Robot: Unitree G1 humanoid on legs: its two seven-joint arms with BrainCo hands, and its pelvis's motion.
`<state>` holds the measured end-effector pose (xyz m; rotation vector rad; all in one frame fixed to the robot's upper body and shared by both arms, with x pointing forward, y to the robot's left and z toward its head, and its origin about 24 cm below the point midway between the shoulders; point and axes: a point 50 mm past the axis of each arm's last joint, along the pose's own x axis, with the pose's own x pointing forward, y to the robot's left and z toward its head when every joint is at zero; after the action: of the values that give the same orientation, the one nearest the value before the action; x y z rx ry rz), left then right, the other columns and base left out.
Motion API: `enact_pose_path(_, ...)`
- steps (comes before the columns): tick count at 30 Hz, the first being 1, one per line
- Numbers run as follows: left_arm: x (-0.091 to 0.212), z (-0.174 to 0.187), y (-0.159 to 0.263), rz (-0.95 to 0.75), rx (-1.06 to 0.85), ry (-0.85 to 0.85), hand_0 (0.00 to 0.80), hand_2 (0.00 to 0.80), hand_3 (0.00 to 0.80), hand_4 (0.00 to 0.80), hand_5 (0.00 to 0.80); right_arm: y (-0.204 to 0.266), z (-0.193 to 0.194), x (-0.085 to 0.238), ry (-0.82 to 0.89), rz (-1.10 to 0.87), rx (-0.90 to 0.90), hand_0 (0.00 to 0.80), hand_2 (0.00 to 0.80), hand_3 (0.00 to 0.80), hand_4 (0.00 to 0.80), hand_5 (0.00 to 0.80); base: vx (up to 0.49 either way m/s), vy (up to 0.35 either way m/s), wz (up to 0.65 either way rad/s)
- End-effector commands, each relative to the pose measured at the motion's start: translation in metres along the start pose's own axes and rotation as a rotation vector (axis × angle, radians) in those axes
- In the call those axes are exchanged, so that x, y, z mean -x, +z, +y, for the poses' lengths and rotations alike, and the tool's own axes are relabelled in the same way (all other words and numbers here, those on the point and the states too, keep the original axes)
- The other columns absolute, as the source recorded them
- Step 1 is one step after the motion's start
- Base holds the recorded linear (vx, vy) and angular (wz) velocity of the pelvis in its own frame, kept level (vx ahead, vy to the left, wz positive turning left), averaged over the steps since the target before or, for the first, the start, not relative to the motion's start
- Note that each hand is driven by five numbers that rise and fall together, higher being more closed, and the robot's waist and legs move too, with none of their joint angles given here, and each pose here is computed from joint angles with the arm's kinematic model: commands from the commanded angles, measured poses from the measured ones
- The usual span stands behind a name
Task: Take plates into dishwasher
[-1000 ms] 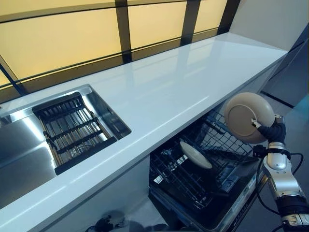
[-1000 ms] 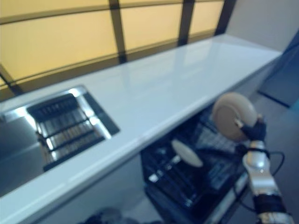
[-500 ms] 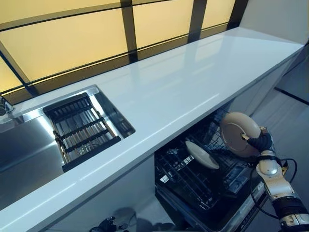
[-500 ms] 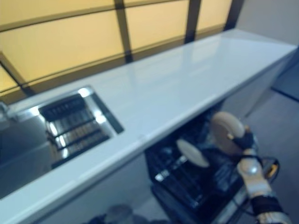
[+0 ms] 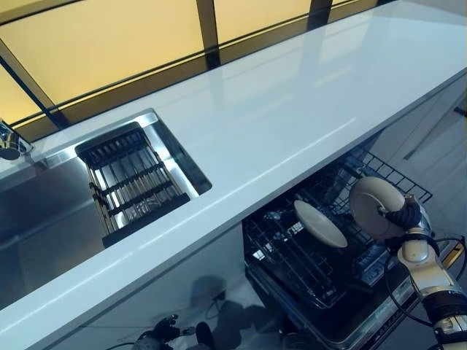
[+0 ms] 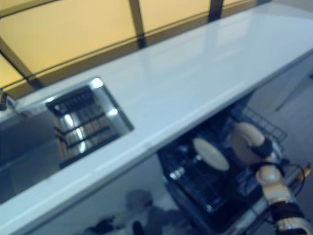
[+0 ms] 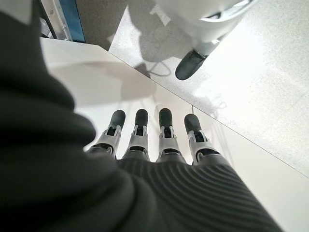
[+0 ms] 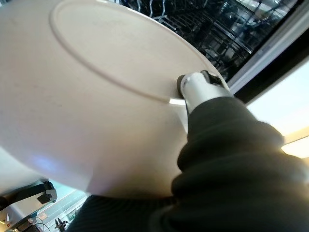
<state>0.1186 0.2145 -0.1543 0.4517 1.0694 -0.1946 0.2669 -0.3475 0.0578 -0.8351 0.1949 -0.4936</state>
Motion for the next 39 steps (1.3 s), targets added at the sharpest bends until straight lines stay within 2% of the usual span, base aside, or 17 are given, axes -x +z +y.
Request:
enact_pose_path(1,-0.004,0.024,0.026,-0.078,-0.058,0.043,0.000,0.000,0.000,0.000,0.000,0.045,-0.028,-0.030,-0.140,-0.126,0.012,0.800,0.800,0.800,0.800,0.800,-0.013,-0.040,0.03)
enact_pose_path(23,-0.006,0.030,0.048,-0.147,-0.059,0.046,0.000,0.000,0.000,0.000,0.000,0.080,-0.043,-0.049,-0.184,-0.191,0.201,0.800,0.800,0.800,0.800,0.800,-0.015,-0.016,0.03)
enact_pose_path(39,-0.006,0.026,0.062,-0.190,-0.068,0.029,0.000,0.000,0.000,0.000,0.000,0.071,-0.034,-0.052,-0.212,-0.068,0.192,0.800,0.800,0.800,0.800,0.800,0.000,0.000,0.00)
